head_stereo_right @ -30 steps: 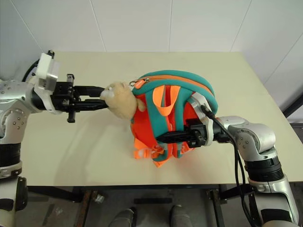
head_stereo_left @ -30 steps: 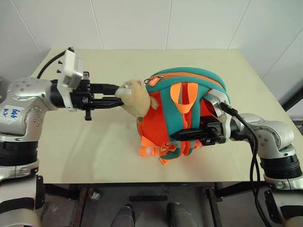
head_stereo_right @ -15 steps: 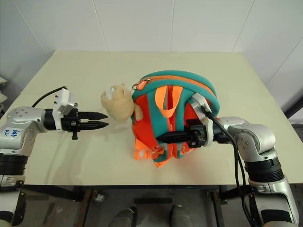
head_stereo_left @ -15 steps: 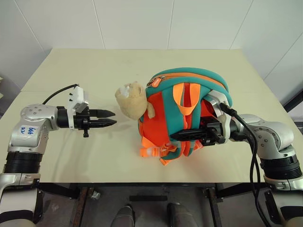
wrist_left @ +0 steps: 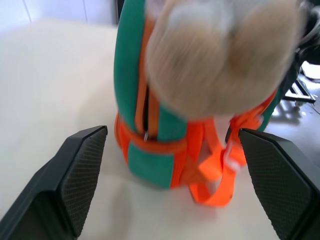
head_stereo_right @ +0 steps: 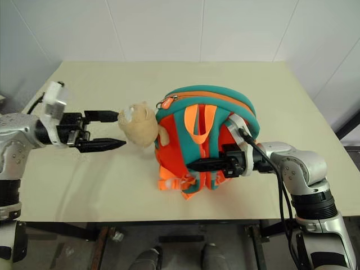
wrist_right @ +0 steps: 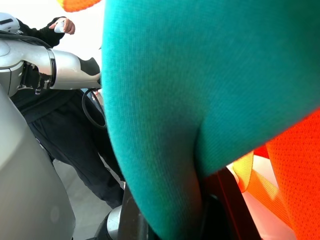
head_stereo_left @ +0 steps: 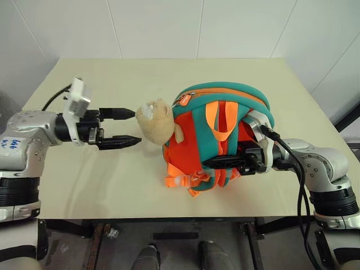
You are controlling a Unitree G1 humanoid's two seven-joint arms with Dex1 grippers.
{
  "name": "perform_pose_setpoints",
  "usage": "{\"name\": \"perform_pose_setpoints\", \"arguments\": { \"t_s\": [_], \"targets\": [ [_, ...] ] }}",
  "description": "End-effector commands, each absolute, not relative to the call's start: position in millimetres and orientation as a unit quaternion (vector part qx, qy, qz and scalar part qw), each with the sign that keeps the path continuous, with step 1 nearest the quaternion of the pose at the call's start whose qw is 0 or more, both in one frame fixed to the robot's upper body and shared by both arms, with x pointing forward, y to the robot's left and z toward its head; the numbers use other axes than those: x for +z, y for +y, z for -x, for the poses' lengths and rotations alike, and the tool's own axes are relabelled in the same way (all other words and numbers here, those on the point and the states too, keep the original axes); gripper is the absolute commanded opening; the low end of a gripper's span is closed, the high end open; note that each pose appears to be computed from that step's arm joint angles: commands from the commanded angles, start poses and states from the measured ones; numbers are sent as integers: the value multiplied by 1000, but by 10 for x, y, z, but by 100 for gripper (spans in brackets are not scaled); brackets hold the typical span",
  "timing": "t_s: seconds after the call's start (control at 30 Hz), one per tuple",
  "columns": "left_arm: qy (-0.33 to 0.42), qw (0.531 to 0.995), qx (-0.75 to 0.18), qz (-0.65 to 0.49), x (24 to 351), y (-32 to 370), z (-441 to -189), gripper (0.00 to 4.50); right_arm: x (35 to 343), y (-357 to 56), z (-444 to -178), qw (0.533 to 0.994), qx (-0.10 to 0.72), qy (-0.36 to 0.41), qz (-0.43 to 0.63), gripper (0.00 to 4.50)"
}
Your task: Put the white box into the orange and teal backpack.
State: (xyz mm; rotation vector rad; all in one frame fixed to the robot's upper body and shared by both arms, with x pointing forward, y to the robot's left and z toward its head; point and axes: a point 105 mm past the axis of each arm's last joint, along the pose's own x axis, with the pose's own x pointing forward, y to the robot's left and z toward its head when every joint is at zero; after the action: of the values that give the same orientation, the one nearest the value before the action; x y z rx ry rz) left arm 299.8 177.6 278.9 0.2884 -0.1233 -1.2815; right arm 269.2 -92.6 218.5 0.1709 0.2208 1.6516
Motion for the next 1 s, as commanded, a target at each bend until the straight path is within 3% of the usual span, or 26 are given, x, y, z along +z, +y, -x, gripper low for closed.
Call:
{"name": "perform_pose_setpoints", "arguments": {
  "t_s": [0.03, 0.27, 0.73, 1.0],
  "targets": [
    [-122, 779, -600, -136, 2998, 1671, -2926, 445, 2273, -895, -2679, 661, 744, 78, -65, 0],
    [-84, 758, -632, -137, 2848, 1490, -2913, 445, 2281, -891, -2683, 659, 745, 78, -64, 0],
    [-132, 721, -671, -107, 2892, 1136, -2956, 445, 2284, -897, -2691, 668, 738, 73, -62, 0],
    [-138, 740, -647, -124, 2970, 1309, -2943, 197, 2253, -899, -2706, 671, 735, 73, -66, 0]
  ]
}}
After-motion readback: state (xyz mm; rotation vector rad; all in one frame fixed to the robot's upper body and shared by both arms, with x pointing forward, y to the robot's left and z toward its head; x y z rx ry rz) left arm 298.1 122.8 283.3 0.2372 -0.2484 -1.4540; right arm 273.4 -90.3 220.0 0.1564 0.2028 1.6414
